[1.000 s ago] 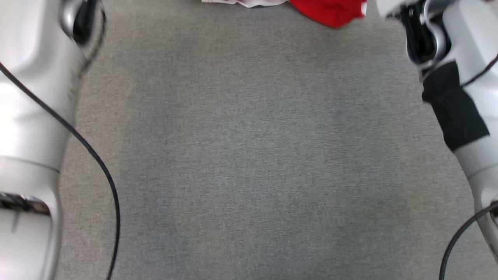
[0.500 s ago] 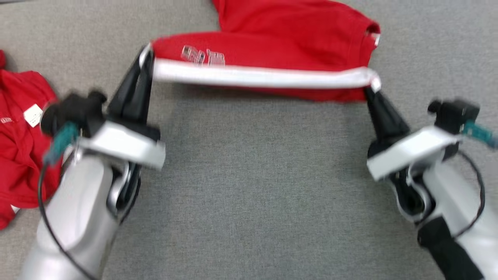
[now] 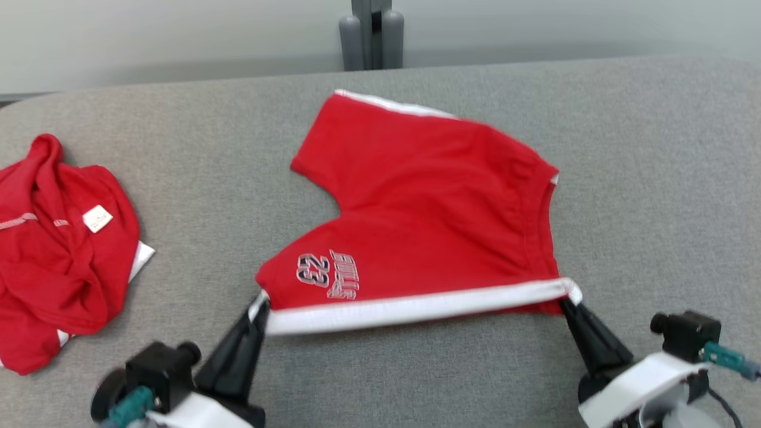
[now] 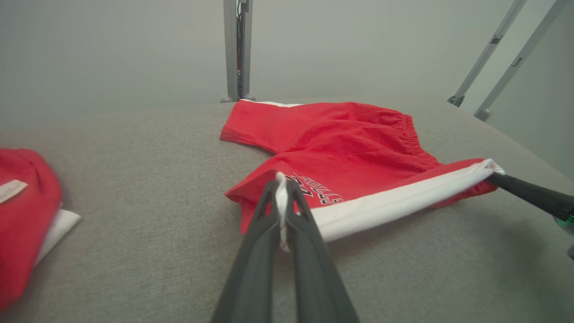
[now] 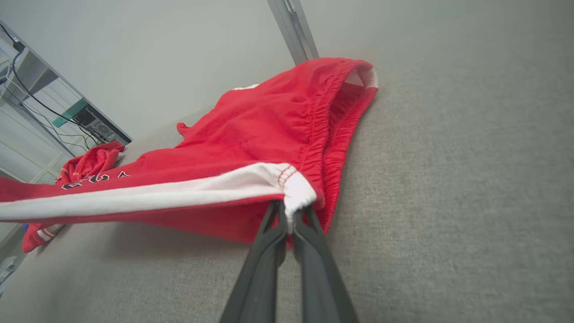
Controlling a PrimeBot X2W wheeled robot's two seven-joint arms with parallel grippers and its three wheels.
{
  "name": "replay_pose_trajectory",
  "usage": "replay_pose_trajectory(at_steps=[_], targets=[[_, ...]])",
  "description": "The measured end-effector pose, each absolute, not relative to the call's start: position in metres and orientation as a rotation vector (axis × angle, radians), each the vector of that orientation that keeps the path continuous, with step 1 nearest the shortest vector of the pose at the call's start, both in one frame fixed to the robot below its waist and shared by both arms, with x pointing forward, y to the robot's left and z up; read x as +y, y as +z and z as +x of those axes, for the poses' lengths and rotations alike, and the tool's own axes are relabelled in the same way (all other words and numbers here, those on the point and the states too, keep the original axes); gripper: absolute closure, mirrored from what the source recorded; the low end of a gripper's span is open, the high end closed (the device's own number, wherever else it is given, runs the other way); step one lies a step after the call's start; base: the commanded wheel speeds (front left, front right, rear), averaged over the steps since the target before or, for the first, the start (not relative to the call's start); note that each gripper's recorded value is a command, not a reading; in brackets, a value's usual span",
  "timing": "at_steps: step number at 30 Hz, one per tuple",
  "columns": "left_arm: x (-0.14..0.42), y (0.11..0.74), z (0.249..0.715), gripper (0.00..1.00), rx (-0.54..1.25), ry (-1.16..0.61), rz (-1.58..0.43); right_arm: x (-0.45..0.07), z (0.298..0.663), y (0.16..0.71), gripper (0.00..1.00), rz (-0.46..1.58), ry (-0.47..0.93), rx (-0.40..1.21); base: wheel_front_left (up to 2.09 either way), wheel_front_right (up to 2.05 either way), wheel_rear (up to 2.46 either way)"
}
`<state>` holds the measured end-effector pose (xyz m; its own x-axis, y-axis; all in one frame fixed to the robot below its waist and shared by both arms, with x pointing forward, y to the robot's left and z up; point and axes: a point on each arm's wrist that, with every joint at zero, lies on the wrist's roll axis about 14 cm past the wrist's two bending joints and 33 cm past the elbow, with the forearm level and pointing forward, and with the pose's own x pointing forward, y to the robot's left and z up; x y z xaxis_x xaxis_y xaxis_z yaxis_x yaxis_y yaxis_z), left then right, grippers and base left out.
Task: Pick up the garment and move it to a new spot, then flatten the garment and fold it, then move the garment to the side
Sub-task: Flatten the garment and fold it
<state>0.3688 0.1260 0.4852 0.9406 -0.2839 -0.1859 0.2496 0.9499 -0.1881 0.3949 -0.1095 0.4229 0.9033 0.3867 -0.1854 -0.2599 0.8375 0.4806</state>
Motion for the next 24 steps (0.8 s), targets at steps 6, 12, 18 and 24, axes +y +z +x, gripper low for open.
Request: replay_pose_trajectory(at_steps=[6,12,18,24], targets=[[0.123,0.487,0.325,1.00,0.320,-0.271,-0.206,-0.112,0.360,0.412,1.00,0.447,0.345,0.360,0.00,0.00,0.00],[0.127,0.493,0.312,1.00,0.357,-0.259,-0.218,-0.117,0.345,0.413,1.00,0.431,0.333,0.391,0.00,0.00,0.00],[0.135,0.497,0.318,1.00,0.349,-0.258,-0.195,-0.109,0.344,0.430,1.00,0.465,0.329,0.355,0.00,0.00,0.00],[0.131,0.504,0.352,1.00,0.319,-0.338,-0.142,-0.108,0.355,0.448,1.00,0.569,0.270,0.292,0.00,0.00,0.00]])
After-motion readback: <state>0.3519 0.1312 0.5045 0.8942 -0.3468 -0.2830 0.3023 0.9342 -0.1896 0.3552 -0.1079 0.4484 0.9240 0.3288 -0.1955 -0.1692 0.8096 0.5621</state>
